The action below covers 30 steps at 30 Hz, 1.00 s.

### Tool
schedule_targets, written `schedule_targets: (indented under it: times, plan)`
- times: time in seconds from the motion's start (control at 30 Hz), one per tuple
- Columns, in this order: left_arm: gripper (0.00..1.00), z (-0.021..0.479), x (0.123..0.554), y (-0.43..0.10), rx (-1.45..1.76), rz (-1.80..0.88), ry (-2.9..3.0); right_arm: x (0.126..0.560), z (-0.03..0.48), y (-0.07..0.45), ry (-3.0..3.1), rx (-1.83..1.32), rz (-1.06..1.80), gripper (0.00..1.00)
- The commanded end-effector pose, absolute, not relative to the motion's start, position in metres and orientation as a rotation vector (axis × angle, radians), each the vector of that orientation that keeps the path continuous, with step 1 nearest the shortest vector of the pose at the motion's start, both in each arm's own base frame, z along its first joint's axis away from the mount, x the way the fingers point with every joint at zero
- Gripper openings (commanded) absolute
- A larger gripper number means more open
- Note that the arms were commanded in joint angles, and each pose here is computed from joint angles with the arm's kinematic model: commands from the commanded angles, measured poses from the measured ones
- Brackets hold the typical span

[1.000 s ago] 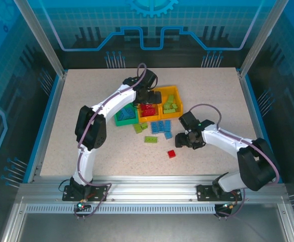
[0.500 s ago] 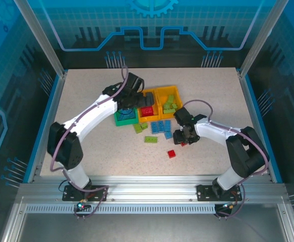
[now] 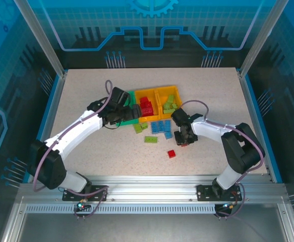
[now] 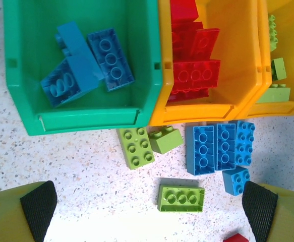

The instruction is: Sort the legos into containers by color

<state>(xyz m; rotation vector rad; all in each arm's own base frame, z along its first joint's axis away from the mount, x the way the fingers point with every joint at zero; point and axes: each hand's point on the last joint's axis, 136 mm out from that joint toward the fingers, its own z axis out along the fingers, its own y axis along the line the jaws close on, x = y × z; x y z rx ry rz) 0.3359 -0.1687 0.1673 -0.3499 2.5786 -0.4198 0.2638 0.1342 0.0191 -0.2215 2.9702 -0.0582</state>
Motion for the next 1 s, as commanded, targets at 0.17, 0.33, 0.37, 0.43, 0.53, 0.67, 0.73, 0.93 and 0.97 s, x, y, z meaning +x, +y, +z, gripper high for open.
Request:
schedule_targets:
  times: [0.17, 0.33, 0.37, 0.43, 0.53, 0.67, 0.73, 0.93, 0.97]
  plan:
    - [0.99, 0.149, 0.313, -0.147, -0.454, -0.402, 2.571, 0.298, 0.099, 0.177, 2.812, -0.198, 0.129, 0.23]
    - [0.99, 0.130, 0.295, -0.141, -0.473, -0.392, 2.611, 0.341, 0.146, 0.227, 2.725, -0.132, 0.428, 0.25]
    - [0.99, 0.125, 0.291, -0.139, -0.479, -0.382, 2.622, 0.350, 0.150, 0.235, 2.719, -0.111, 0.474, 0.25]
    - [0.99, 0.118, 0.284, -0.137, -0.496, -0.381, 2.637, 0.371, 0.155, 0.248, 2.710, -0.048, 0.544, 0.25]
    - [0.99, 0.110, 0.274, -0.139, -0.501, -0.393, 2.649, 0.399, 0.157, 0.262, 2.694, 0.002, 0.552, 0.25]
    - [0.99, 0.102, 0.264, -0.146, -0.482, -0.388, 2.668, 0.429, 0.150, 0.283, 2.717, 0.029, 0.583, 0.26]
    - [0.99, 0.098, 0.259, -0.153, -0.462, -0.394, 2.679, 0.441, 0.141, 0.291, 2.740, 0.059, 0.587, 0.26]
    - [0.99, 0.081, 0.242, -0.177, -0.390, -0.376, 2.733, 0.472, 0.118, 0.292, 2.773, 0.203, 0.586, 0.27]
    - [0.99, 0.079, 0.239, -0.181, -0.376, -0.371, 2.742, 0.475, 0.118, 0.292, 2.772, 0.214, 0.582, 0.29]
